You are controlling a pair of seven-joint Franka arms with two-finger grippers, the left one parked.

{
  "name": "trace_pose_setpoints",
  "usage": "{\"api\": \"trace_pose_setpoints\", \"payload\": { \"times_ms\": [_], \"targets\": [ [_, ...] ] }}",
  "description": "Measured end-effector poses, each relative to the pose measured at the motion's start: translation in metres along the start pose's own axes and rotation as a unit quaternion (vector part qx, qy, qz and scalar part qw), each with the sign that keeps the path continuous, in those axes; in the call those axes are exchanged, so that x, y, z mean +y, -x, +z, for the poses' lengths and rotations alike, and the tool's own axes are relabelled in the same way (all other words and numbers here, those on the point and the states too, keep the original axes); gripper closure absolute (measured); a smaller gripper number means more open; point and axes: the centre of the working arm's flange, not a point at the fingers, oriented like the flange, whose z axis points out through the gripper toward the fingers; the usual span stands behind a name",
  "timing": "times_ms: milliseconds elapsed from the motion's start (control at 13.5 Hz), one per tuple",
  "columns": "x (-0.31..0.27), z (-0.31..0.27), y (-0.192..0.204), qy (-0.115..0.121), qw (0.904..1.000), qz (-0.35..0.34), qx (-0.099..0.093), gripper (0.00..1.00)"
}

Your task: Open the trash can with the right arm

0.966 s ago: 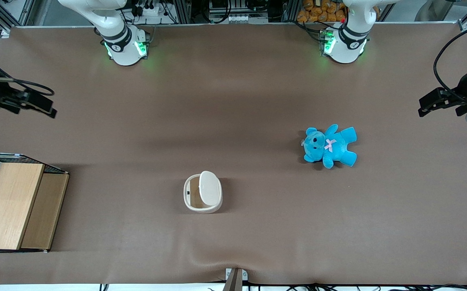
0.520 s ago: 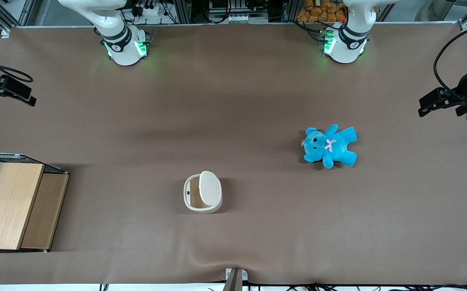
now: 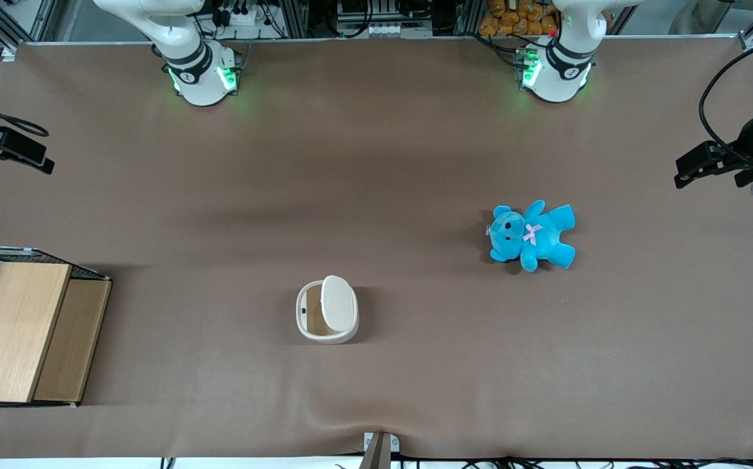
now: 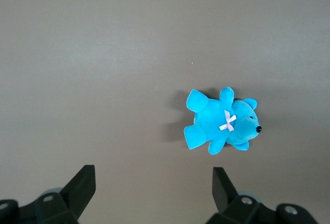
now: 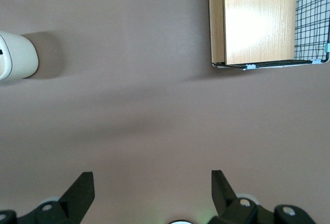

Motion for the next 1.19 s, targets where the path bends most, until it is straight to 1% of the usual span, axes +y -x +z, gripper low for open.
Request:
{"api": "trace_pose_setpoints", "payload": {
  "times_ms": [371, 594, 891, 1189],
  "targets": [
    [0.006, 0.001, -0.001, 0.000, 1.0000, -0.004, 0.000, 0.00],
    [0.011, 0.001, -0.003, 0.000, 1.0000, -0.003, 0.005, 0.00],
    [0.017, 0.009, -0.006, 0.000, 1.0000, 0.000, 0.003, 0.00],
    [0.019, 0.009, -0.006, 0.000, 0.9999, -0.012, 0.006, 0.00]
  ]
}}
